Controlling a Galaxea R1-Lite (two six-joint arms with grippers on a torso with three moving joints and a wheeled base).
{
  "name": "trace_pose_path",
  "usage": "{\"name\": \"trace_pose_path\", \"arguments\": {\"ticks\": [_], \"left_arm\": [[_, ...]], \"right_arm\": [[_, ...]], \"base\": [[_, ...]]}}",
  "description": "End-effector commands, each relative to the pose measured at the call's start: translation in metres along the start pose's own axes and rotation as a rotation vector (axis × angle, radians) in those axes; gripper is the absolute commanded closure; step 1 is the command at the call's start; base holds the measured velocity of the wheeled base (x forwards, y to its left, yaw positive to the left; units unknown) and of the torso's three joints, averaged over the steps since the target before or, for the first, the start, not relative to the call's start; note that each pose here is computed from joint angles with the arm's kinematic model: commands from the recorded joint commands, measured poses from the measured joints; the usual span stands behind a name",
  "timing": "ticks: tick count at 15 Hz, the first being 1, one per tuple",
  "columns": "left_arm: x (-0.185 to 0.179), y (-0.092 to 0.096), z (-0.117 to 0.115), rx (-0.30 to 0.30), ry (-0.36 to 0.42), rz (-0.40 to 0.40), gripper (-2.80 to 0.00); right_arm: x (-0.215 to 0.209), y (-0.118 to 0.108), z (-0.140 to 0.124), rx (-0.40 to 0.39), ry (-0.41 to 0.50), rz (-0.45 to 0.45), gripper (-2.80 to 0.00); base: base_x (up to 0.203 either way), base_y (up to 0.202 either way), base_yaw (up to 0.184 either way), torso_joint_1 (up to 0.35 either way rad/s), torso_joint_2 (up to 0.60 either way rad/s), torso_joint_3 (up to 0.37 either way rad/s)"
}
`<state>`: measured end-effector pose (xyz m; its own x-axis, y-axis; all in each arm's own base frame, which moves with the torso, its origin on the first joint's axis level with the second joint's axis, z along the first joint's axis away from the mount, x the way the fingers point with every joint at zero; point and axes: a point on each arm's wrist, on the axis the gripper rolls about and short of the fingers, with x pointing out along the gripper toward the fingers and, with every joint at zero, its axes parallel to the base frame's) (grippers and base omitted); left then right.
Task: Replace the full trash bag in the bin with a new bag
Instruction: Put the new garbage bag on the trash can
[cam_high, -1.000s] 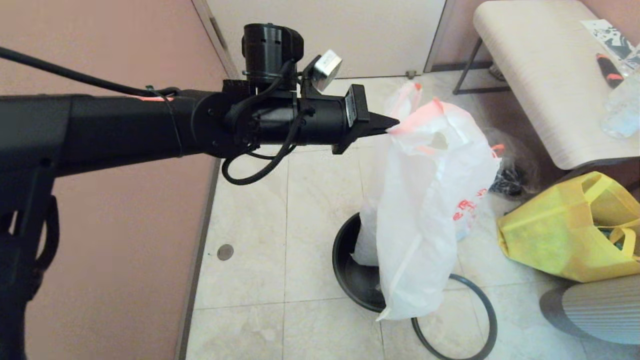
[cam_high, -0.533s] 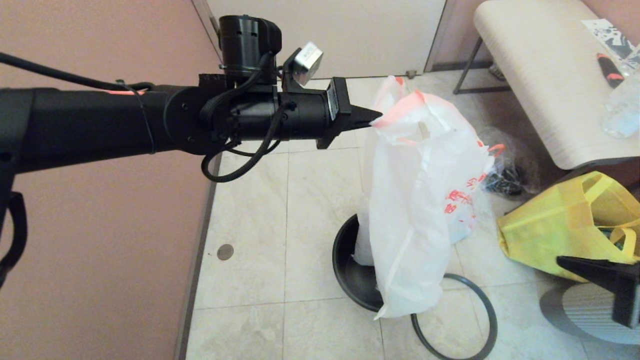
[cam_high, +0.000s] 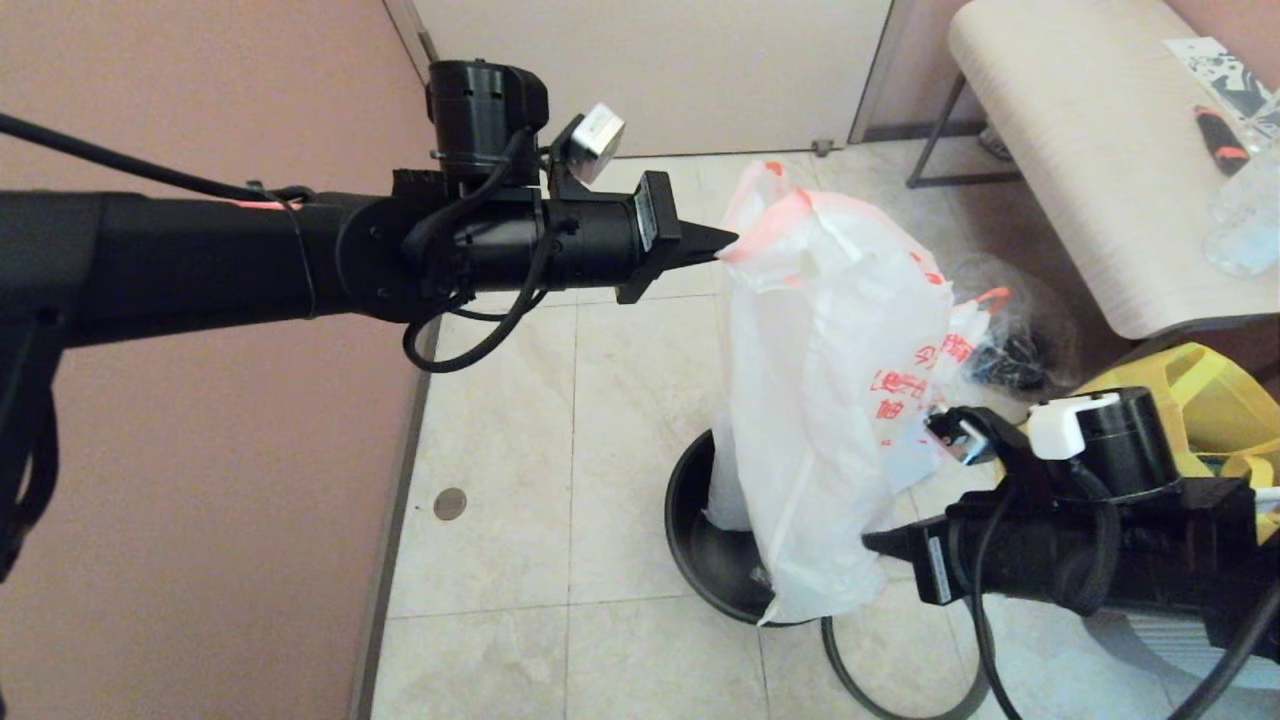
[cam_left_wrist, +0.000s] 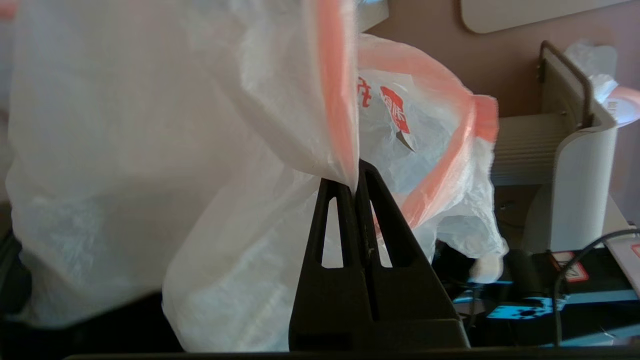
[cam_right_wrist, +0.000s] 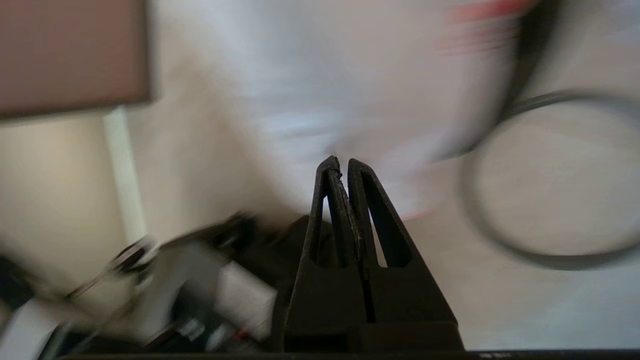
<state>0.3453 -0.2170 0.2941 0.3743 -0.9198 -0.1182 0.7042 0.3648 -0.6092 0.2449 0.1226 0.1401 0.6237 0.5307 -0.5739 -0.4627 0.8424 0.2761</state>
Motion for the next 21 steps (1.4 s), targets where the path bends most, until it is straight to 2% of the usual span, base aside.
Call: {"name": "trace_pose_path", "arguments": {"ticks": [1, 4, 6, 10, 13, 15, 17, 21], "left_arm": [[0.003, 0.003, -0.005, -0.012, 0.014, 0.000, 0.00], [0.008, 0.009, -0.008, 0.012, -0.015, -0.021, 0.00], [0.008, 0.012, -0.011, 0.005, -0.005, -0.015, 0.00], [0.007, 0.016, -0.018, -0.006, 0.008, -0.005, 0.00], [0.006, 0.026, -0.033, -0.038, 0.043, 0.021, 0.00], [0.003, 0.036, -0.051, -0.054, 0.060, 0.032, 0.00], [-0.006, 0.039, -0.068, -0.063, 0.069, 0.040, 0.00], [-0.020, 0.043, -0.094, -0.085, 0.091, 0.061, 0.00]], "right_arm": [[0.026, -0.004, -0.010, 0.017, 0.085, 0.030, 0.00], [0.063, -0.013, -0.022, 0.027, 0.119, 0.045, 0.00], [0.091, -0.021, -0.023, 0.031, 0.123, 0.042, 0.00], [0.156, -0.039, 0.009, 0.023, 0.023, 0.016, 0.00], [0.194, -0.055, 0.013, 0.027, -0.005, -0.058, 0.00], [0.199, -0.059, 0.000, 0.030, 0.026, -0.103, 0.00], [0.186, -0.054, 0.005, 0.030, 0.009, -0.117, 0.00], [0.116, -0.017, 0.012, 0.041, -0.025, -0.074, 0.00]], "base": [[0.000, 0.000, 0.000, 0.000, 0.00, 0.000], [0.000, 0.000, 0.000, 0.000, 0.00, 0.000], [0.000, 0.000, 0.000, 0.000, 0.00, 0.000], [0.000, 0.000, 0.000, 0.000, 0.00, 0.000], [0.000, 0.000, 0.000, 0.000, 0.00, 0.000], [0.000, 0.000, 0.000, 0.000, 0.00, 0.000], [0.000, 0.000, 0.000, 0.000, 0.00, 0.000], [0.000, 0.000, 0.000, 0.000, 0.00, 0.000]]}}
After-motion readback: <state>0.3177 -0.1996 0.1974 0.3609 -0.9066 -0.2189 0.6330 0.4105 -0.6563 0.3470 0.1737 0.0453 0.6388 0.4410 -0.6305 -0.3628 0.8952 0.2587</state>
